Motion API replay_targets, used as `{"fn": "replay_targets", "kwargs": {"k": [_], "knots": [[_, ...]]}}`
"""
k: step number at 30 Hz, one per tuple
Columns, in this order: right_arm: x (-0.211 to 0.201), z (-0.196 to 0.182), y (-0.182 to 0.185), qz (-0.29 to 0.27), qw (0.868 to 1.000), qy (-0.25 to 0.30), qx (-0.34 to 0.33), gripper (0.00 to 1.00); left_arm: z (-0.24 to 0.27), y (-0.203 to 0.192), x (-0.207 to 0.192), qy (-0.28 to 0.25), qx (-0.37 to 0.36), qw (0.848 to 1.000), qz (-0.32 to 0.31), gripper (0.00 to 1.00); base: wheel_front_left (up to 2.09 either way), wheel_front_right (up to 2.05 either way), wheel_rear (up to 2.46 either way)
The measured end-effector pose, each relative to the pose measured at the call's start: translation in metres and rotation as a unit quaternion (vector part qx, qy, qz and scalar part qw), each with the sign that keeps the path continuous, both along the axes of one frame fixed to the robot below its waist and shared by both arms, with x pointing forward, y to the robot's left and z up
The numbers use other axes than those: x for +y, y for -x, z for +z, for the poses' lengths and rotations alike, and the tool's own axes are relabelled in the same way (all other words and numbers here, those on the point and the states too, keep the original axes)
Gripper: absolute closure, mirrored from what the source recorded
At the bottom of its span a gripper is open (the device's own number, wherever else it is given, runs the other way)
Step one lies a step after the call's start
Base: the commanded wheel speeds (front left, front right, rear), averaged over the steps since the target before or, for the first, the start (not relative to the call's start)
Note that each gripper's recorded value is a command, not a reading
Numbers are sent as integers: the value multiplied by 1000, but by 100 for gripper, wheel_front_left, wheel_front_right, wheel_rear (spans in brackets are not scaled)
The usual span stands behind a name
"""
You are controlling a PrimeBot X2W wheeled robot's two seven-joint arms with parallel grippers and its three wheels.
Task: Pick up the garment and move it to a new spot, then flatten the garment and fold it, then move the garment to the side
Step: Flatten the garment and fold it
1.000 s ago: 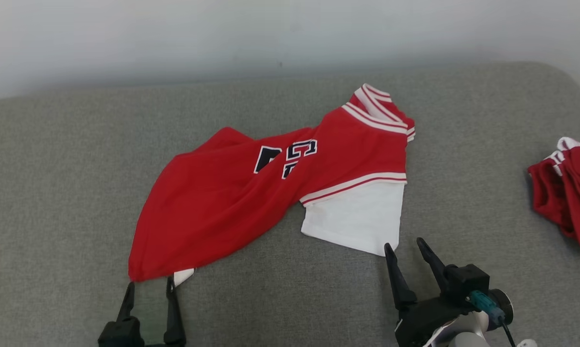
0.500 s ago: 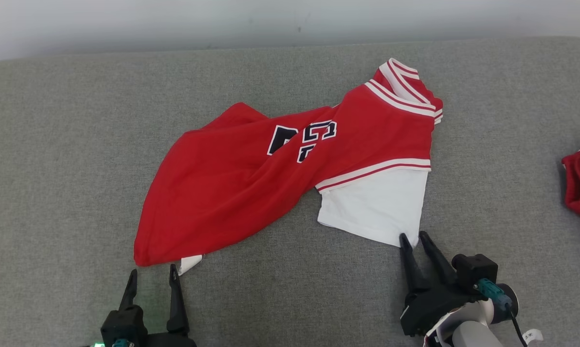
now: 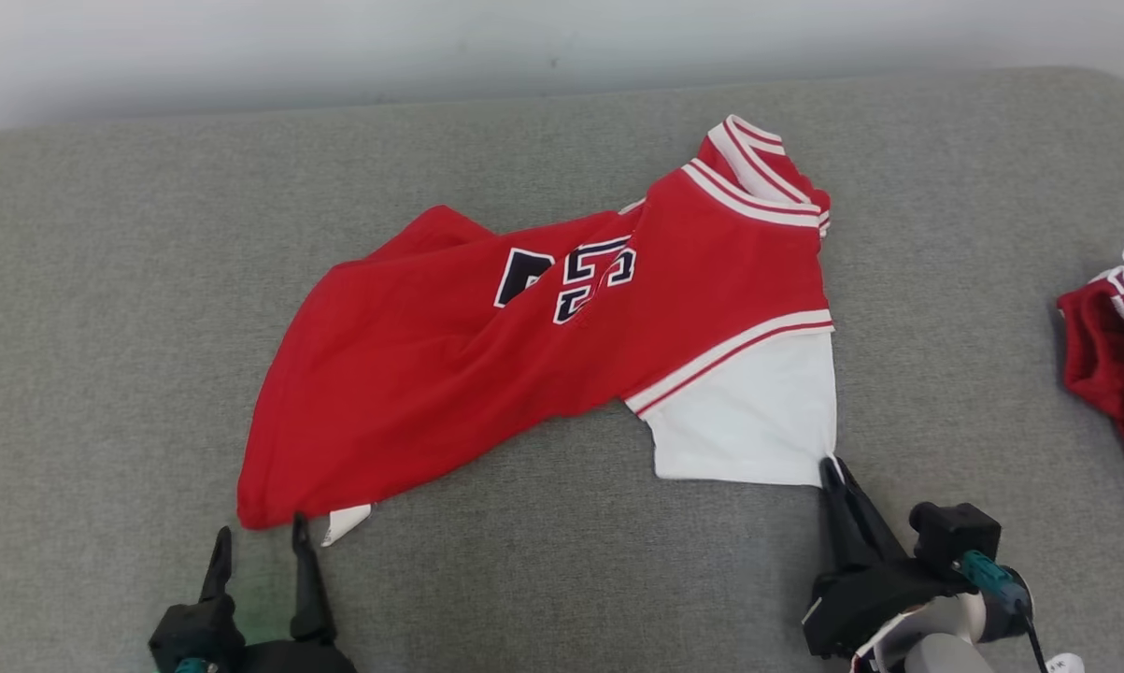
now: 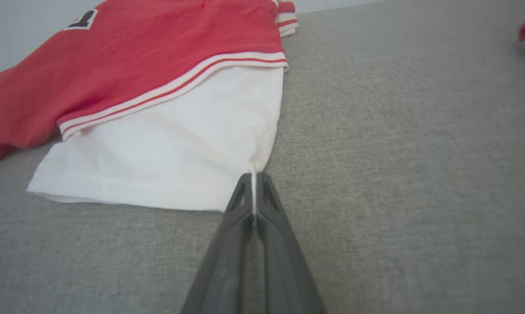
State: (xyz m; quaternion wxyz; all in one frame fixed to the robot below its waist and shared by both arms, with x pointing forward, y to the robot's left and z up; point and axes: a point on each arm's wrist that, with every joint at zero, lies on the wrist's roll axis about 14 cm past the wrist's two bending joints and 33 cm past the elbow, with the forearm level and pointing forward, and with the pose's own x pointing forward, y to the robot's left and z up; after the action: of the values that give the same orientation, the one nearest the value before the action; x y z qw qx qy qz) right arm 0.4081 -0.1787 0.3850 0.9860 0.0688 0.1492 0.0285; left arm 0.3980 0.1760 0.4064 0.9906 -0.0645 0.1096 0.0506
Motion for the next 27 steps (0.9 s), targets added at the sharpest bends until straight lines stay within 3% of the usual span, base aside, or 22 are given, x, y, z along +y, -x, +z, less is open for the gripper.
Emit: {"fn": "replay_targets", "kwargs": {"k": [16,17,18,19,20,27], "knots": [[-49,10,18,-62,998,20,-14,100,-31,-10,-1,54,44,997,29,0,0,0,0],[-50,11,18,-64,998,21,-15,100,-33,-10,-2,54,47,997,27,8,0,0,0],[-51,12,18,-65,998,21,-16,100,-34,-11,-4,55,47,997,21,68,0,0,0],[-51,12,18,-66,997,21,-17,100,-34,-12,-6,54,47,997,16,94,0,0,0],[-51,12,18,-67,997,20,-17,100,-33,-15,-9,55,44,997,10,100,0,0,0],[-52,32,11,-72,996,13,-49,100,-8,-24,-14,48,5,999,-9,100,0,0,0]]}}
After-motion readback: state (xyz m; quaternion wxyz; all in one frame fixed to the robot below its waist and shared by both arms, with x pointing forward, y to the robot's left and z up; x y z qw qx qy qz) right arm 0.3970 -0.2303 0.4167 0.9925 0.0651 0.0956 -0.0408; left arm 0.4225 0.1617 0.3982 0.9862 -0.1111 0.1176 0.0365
